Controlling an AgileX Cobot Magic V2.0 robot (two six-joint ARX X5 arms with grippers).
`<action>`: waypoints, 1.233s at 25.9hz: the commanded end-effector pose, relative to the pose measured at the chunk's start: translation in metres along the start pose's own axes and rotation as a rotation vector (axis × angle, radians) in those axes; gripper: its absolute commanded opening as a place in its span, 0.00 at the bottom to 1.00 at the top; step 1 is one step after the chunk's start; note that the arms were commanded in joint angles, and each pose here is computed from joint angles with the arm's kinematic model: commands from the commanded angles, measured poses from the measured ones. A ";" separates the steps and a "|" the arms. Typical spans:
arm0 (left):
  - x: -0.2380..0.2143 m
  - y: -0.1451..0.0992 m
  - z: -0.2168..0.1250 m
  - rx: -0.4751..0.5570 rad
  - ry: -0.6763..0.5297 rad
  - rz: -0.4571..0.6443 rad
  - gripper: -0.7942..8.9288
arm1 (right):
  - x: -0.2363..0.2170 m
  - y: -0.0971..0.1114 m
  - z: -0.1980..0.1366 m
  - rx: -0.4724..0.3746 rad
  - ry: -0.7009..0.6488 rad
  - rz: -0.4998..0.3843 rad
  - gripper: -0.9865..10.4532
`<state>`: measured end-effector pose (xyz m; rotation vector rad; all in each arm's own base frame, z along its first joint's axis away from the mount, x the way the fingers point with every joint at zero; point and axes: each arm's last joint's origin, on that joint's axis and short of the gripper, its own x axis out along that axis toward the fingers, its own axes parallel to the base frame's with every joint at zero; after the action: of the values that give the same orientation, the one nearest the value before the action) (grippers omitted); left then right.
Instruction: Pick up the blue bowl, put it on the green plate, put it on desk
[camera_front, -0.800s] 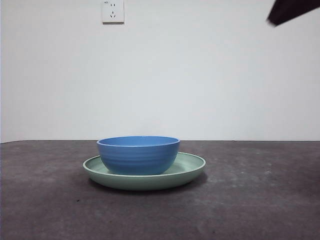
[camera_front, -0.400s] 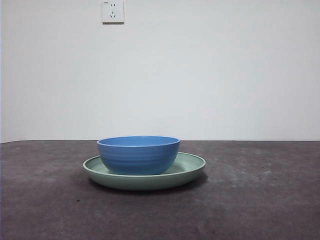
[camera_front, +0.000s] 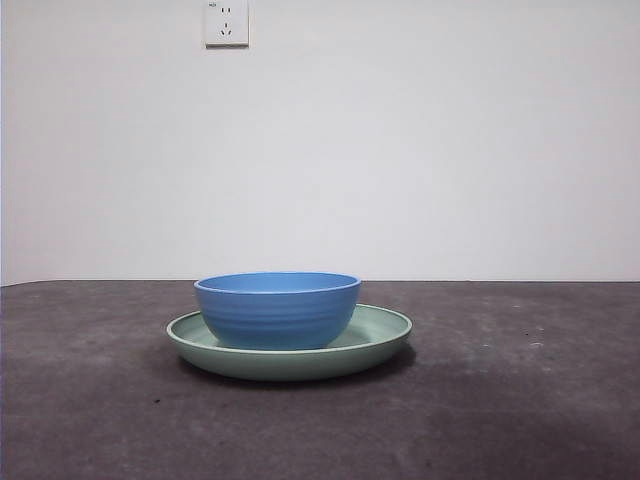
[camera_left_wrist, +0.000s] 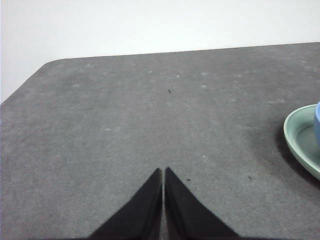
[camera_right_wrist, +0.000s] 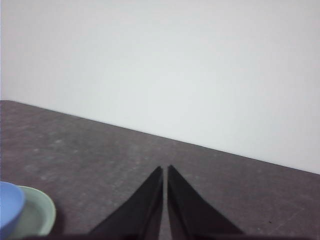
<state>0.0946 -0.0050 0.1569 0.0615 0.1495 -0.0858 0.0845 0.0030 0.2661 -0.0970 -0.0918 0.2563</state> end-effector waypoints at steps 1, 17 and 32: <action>0.002 0.000 -0.007 -0.004 0.027 0.001 0.09 | 0.001 0.002 -0.021 -0.004 -0.023 -0.011 0.09; 0.002 0.000 -0.007 -0.004 0.027 0.001 0.09 | 0.005 0.014 -0.091 0.076 0.035 0.011 0.09; 0.002 0.000 -0.007 -0.004 0.026 0.001 0.09 | 0.002 0.013 -0.116 0.176 0.253 -0.142 0.09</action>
<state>0.0946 -0.0050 0.1569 0.0615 0.1495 -0.0858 0.0956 0.0059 0.1525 0.0349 0.1600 0.1109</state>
